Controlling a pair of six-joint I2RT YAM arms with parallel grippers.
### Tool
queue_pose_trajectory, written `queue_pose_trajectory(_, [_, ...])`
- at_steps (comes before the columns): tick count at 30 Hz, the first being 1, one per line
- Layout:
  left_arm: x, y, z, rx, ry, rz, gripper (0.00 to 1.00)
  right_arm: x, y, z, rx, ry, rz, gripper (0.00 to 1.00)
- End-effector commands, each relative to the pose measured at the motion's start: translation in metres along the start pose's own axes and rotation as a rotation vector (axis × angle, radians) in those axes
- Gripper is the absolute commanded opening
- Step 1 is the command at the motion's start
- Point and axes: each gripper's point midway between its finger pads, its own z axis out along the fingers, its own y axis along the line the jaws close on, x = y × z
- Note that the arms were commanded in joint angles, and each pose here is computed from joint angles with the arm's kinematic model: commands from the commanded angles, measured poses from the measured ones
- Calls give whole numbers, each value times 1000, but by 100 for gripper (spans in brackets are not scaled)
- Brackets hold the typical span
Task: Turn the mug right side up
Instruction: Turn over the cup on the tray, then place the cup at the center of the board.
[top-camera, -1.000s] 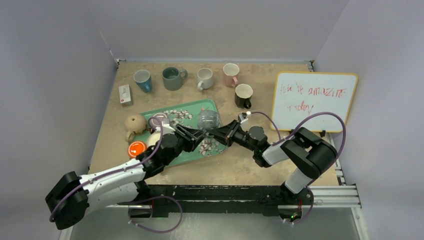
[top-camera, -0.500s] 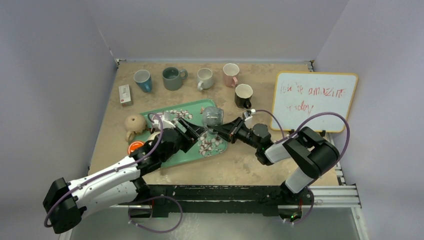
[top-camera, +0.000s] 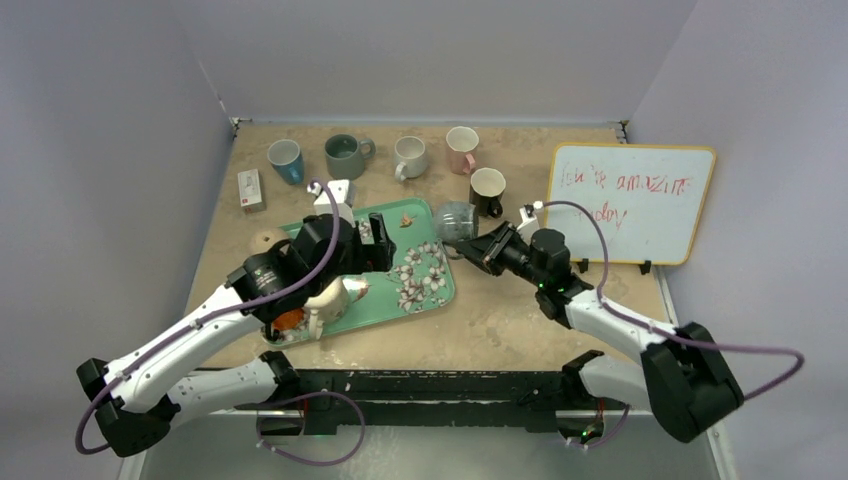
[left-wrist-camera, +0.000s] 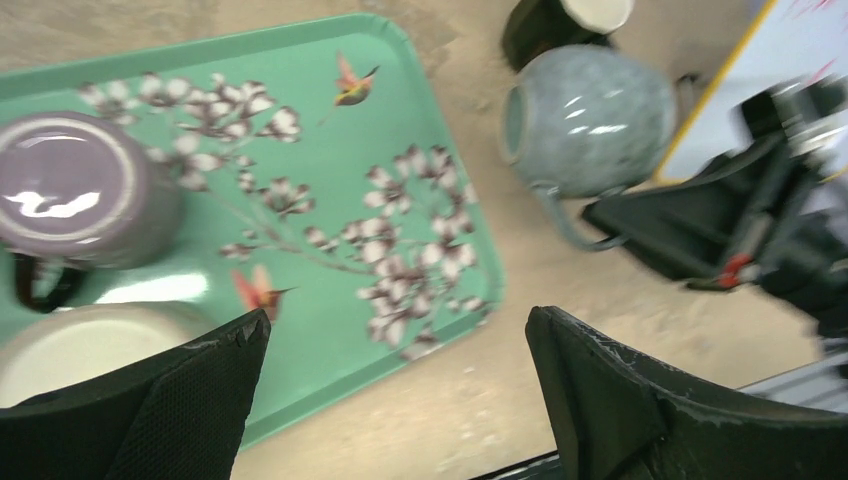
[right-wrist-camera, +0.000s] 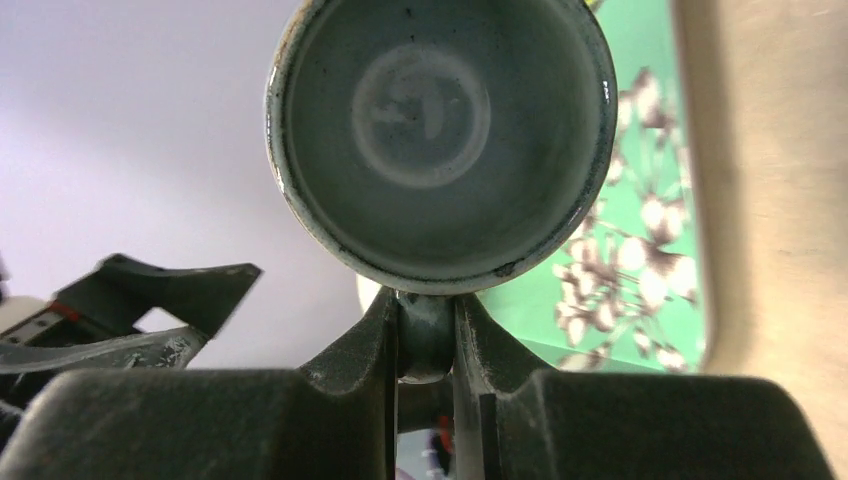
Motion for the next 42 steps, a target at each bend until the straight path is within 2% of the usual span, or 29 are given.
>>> queue_pose_trajectory(1, [-1,31,-19,-62,35,289,99,-25,34,-17,36,-86,-270,0])
queue_pose_trajectory(4, [-4,39,-29,-49,4,349,98,-36,27,-33,168,-113,-411,0])
queue_pose_trajectory(8, [-11,52,-40,-65,-66,333,98,-51,-1,-59,381,-152,-520,0])
queue_pose_trajectory(15, [-18,56,-54,-28,-130,307,97,-56,-37,-90,593,-116,-658,0])
queue_pose_trajectory(19, [-18,57,-55,-32,-132,304,97,-58,-63,-98,723,-86,-651,0])
queue_pose_trajectory(21, [-18,57,-54,-37,-130,306,97,-63,-66,-94,730,-94,-676,0])
queue_pose_trajectory(27, [-17,62,-53,-66,-127,307,97,-91,-67,-90,768,-229,-736,0])
queue_pose_trajectory(31, [-19,64,-55,-76,-135,302,97,-96,-75,-83,826,-205,-733,0])
queue_pose_trajectory(42, [-21,72,-56,-114,-148,289,96,-97,-88,-61,819,-165,-751,0])
